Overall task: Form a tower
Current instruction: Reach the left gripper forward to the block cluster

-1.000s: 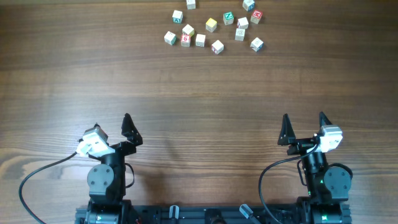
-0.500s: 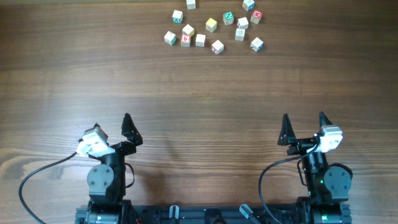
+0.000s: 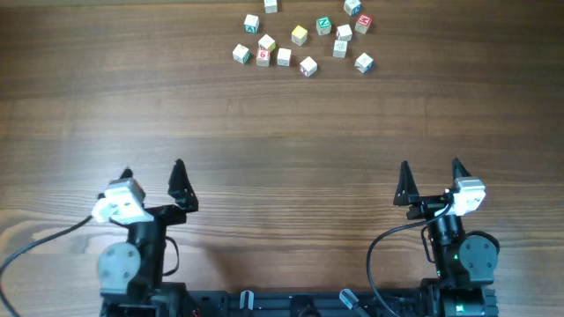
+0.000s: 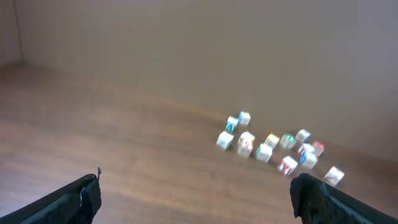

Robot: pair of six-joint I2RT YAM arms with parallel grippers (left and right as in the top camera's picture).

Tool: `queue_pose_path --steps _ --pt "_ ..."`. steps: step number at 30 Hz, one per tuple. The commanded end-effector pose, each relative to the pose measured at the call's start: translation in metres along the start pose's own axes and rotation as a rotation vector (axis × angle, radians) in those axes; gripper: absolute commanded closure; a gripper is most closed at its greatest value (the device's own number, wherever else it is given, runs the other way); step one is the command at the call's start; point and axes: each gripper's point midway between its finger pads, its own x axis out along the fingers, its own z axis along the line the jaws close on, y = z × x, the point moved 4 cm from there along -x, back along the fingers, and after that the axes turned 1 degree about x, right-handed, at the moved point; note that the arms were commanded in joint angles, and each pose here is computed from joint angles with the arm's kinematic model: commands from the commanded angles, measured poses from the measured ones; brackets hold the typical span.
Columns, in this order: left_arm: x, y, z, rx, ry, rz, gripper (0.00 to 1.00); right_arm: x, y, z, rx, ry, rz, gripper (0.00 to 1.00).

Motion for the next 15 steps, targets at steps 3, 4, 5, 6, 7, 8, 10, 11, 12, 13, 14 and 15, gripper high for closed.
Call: queue_pose_path --steps 3,4,5,6,7,8,10,11,12,13,14,15 --pt "-0.007 -0.06 -0.023 0.03 0.063 -0.034 0.0 0.0 -0.001 -0.003 0.0 0.019 -0.008 0.0" --pt "-0.006 -0.069 -0.029 0.031 0.086 -0.021 0.0 0.0 -0.001 -0.003 0.0 0.019 -0.008 0.0" --pt "-0.004 -0.076 -0.034 0.032 0.1 -0.007 0.0 0.0 -0.001 -0.003 0.0 0.019 -0.008 0.0" --pt "-0.001 -0.086 -0.039 0.033 0.111 0.006 0.0 0.0 -0.001 -0.003 0.0 0.019 -0.008 0.0" --pt "0.003 -0.098 -0.043 0.033 0.112 0.017 0.0 0.0 -0.001 -0.003 0.0 0.019 -0.008 0.0" --pt "0.008 -0.11 -0.047 0.034 0.109 0.027 0.0 0.0 -0.001 -0.003 0.0 0.019 -0.008 0.0" --pt "0.018 -0.134 -0.055 0.035 0.106 0.042 0.0 0.0 -0.001 -0.003 0.0 0.019 -0.008 0.0" --pt "0.023 -0.141 -0.058 0.036 0.108 0.049 0.0 0.0 -0.001 -0.003 0.001 0.019 -0.008 0.0" --pt "0.032 -0.154 -0.066 0.038 0.131 0.064 0.0 0.0 -0.001 -0.003 0.0 0.019 -0.008 0.0" --pt "0.038 -0.159 -0.071 0.038 0.149 0.077 0.0 0.0 -0.001 -0.003 0.001 0.019 -0.008 0.0" --pt "0.048 -0.167 -0.078 0.037 0.174 0.103 0.0 0.0 -0.001 -0.003 0.001 0.019 -0.008 0.0" --pt "0.06 -0.172 -0.084 0.037 0.188 0.134 0.0 0.0 -0.001 -0.003 0.0 0.019 -0.008 0.0"
